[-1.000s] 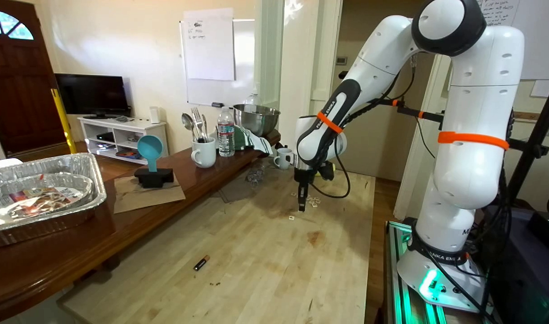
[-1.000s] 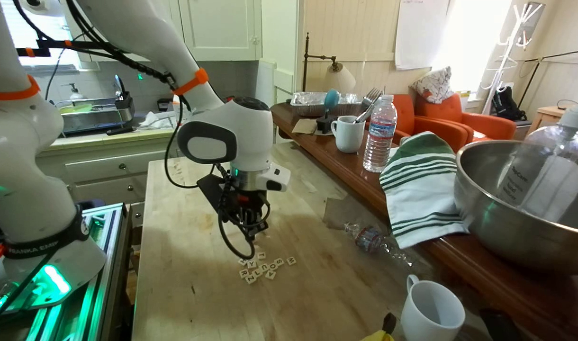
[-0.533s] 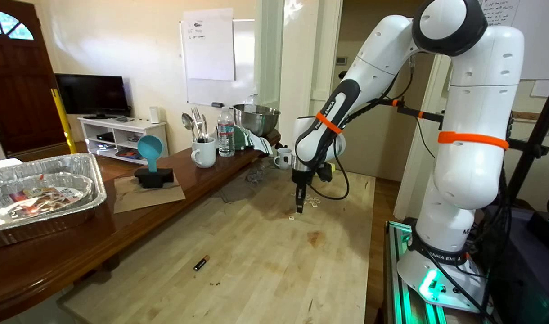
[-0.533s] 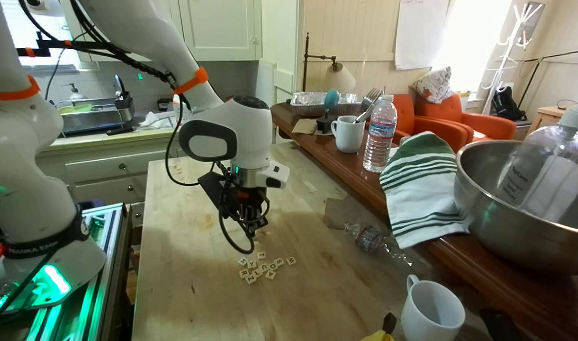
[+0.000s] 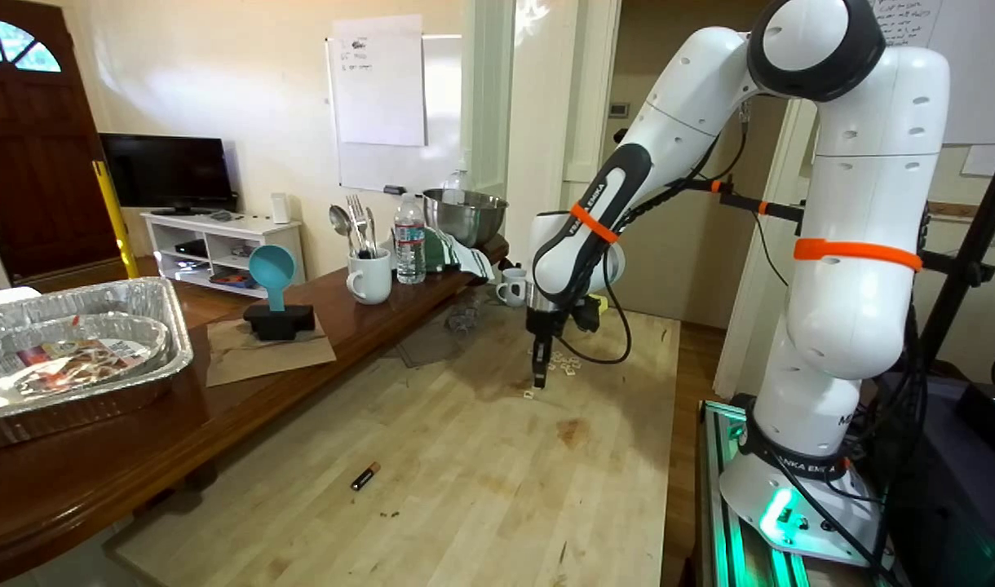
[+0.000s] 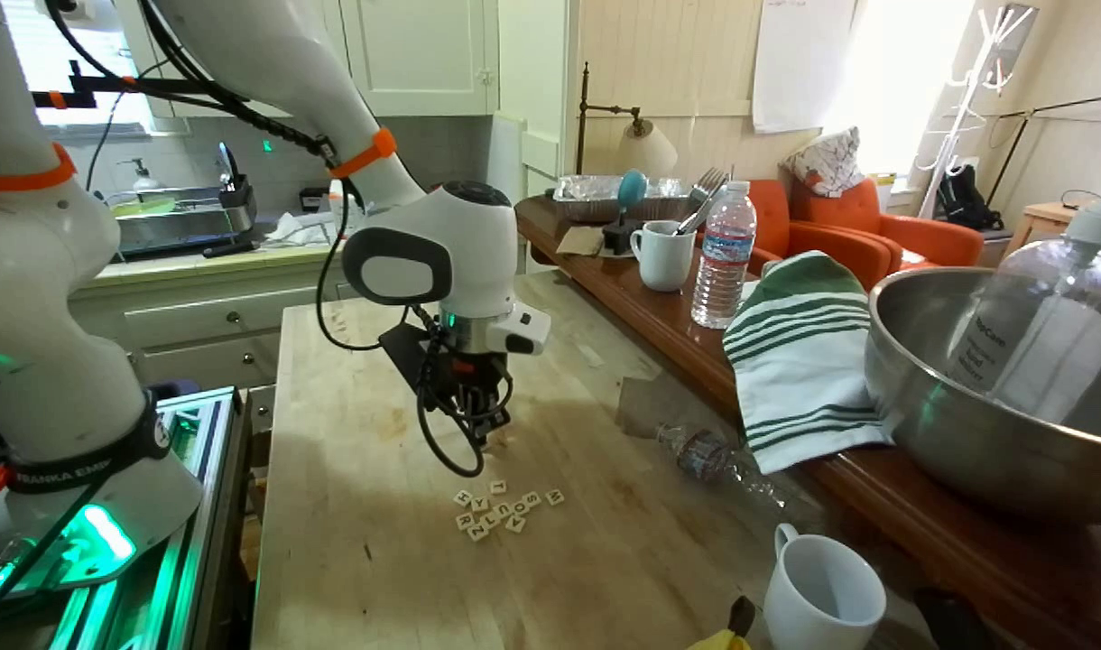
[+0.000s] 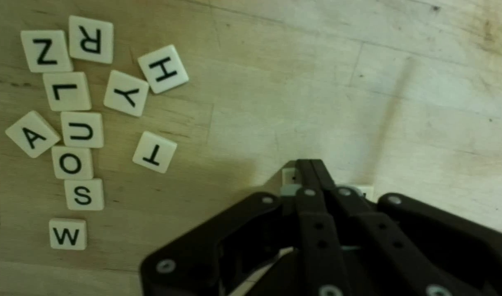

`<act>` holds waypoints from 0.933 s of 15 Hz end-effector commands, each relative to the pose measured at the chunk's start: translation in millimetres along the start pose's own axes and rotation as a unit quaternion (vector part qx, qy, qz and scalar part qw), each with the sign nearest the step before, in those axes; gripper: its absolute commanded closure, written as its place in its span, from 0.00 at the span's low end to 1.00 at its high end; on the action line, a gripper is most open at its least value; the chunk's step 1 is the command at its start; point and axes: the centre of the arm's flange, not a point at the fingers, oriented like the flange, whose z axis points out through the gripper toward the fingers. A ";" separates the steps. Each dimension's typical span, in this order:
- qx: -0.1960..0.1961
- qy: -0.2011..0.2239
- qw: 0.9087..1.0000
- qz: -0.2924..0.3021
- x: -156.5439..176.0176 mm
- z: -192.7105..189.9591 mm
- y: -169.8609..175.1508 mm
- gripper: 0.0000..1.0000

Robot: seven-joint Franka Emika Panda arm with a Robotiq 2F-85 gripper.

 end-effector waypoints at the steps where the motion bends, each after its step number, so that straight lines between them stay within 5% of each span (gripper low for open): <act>1: 0.008 -0.002 1.000 0.007 0.2 24.4 -12.9 1.00; 14: 0.012 0.004 1.000 0.012 5.0 27.2 -22.4 1.00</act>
